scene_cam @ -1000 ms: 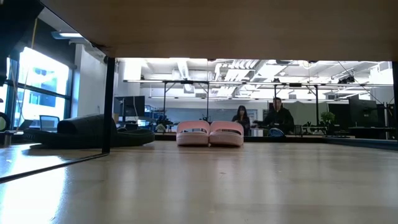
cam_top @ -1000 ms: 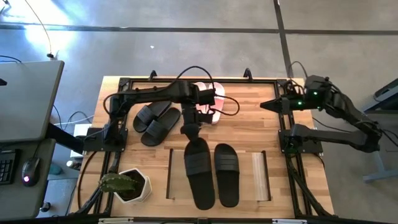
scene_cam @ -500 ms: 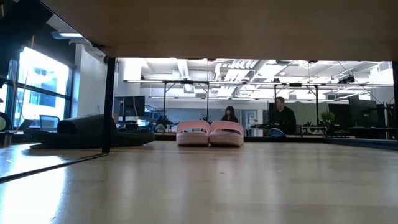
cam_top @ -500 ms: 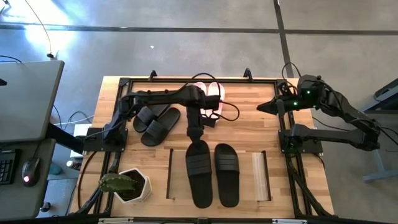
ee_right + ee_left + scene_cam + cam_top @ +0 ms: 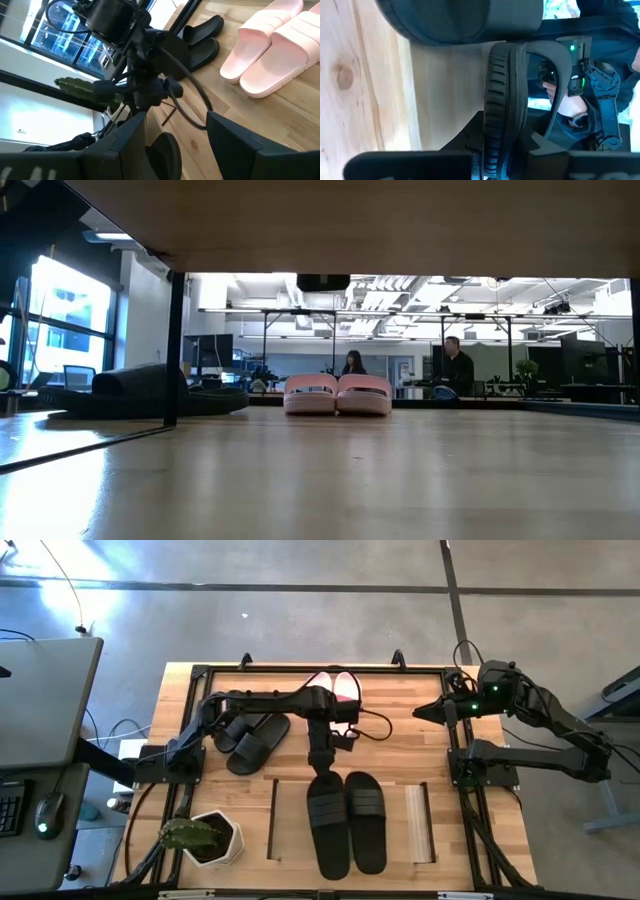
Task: Pick and place slides into the shelf
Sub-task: Put the black slipper on the shelf
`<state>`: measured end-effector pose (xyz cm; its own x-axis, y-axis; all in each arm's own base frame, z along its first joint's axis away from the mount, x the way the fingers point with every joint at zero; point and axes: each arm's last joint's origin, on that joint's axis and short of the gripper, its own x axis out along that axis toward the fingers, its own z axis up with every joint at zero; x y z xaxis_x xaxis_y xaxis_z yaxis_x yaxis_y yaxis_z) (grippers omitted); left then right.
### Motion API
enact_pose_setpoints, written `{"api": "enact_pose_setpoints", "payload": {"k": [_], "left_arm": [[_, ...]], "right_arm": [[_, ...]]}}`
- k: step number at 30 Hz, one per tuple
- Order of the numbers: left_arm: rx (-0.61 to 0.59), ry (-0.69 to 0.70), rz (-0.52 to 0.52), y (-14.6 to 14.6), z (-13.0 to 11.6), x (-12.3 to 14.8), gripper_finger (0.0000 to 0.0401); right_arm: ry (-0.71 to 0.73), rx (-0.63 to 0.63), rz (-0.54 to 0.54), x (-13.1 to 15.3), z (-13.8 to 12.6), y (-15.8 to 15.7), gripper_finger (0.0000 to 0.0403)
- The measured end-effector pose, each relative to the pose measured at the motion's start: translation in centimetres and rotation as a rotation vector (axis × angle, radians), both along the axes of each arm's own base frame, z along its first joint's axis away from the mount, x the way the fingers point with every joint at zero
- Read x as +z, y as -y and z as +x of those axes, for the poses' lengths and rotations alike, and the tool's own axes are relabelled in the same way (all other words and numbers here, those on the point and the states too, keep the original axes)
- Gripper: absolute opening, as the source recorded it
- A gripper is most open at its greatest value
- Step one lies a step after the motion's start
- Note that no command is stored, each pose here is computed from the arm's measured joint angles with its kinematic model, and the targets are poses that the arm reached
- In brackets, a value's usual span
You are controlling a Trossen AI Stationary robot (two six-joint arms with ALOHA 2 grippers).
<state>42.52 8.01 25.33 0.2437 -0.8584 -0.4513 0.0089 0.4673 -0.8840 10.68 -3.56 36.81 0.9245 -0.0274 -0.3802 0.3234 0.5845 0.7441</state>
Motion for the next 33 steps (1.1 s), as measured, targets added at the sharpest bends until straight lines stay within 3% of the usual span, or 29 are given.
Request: {"api": "enact_pose_setpoints", "payload": {"k": [11, 24, 33], "left_arm": [[0.003, -0.005, 0.018, -0.2, 0.0, -0.2, 0.0044], [0.012, -0.015, 0.051, -0.5, 0.0, -0.3, 0.0103], [0.041, -0.035, 0.163, -1.9, -0.3, -0.6, 0.0139]], "right_arm": [[-0.002, 0.0, -0.004, 0.0, 0.0, 0.0, 0.0197], [-0.005, 0.001, -0.005, 0.0, 0.0, 0.0, 0.0197], [-0.005, 0.001, -0.006, 0.0, 0.0, 0.0, 0.0197]]}}
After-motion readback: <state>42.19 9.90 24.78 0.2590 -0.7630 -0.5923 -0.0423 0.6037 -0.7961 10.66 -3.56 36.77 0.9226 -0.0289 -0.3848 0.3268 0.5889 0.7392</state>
